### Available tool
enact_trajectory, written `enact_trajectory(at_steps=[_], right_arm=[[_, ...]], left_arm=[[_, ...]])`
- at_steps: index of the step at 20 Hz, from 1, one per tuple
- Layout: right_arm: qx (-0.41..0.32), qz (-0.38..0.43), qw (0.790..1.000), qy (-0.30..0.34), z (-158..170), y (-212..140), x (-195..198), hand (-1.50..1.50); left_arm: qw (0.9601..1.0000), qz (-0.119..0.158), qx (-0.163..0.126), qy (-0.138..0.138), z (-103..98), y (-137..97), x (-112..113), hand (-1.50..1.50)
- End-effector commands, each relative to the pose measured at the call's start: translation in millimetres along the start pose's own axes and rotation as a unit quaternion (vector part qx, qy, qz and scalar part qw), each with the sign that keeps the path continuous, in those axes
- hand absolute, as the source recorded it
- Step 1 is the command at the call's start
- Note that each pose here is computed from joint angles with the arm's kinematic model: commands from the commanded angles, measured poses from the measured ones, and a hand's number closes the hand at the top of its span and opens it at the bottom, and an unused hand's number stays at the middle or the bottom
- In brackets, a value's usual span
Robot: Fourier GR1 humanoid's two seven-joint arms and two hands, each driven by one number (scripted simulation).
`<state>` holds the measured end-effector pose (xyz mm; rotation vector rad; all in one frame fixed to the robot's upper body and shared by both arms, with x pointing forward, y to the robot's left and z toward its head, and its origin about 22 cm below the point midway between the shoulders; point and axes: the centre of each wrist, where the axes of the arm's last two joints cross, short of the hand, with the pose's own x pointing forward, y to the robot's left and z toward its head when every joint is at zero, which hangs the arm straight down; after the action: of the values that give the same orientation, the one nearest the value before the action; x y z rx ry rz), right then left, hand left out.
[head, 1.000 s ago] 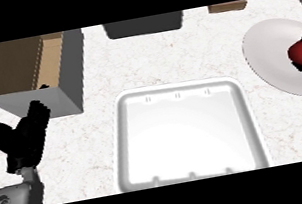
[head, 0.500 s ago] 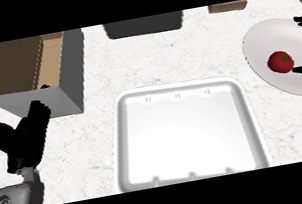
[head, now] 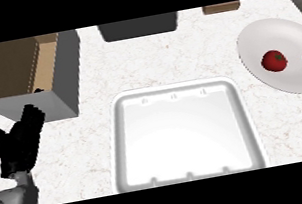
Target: Pick the tomato from the tray and place it in the plate
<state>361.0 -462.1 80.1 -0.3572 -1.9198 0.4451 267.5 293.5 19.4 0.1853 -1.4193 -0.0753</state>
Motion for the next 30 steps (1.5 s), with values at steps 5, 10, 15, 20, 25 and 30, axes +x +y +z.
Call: enact_trajectory(at_steps=[5,10,15,20,25,30], right_arm=[[0.05,-0.149,0.984,0.079,16.7,-26.8,-3.3,-1.5],[0.037,-0.145,0.987,0.058,37.8,-55.2,-1.2,-1.5],[0.014,-0.146,0.988,0.051,48.0,-64.1,-2.2,-1.5],[0.015,-0.127,0.991,0.049,64.3,-81.1,0.4,-1.5],[0.004,-0.111,0.992,0.059,80.7,-71.9,-12.0,-1.5],[0.009,-0.09,0.992,0.082,98.1,-88.8,-8.9,-1.5]], left_arm=[[0.9999,0.006,-0.012,0.004,-17.7,-15.7,11.5,0.0],[0.9999,0.007,-0.012,0.002,-5.5,-1.2,0.7,0.0],[0.9999,0.008,-0.011,-0.007,-16.8,-6.8,3.9,0.0],[0.9999,-0.001,-0.016,-0.003,-12.6,-18.2,1.0,0.0],[0.9998,0.001,-0.02,-0.005,-10.8,-9.5,0.1,0.0],[0.9999,0.001,-0.014,-0.002,-10.7,-20.6,2.0,0.0]])
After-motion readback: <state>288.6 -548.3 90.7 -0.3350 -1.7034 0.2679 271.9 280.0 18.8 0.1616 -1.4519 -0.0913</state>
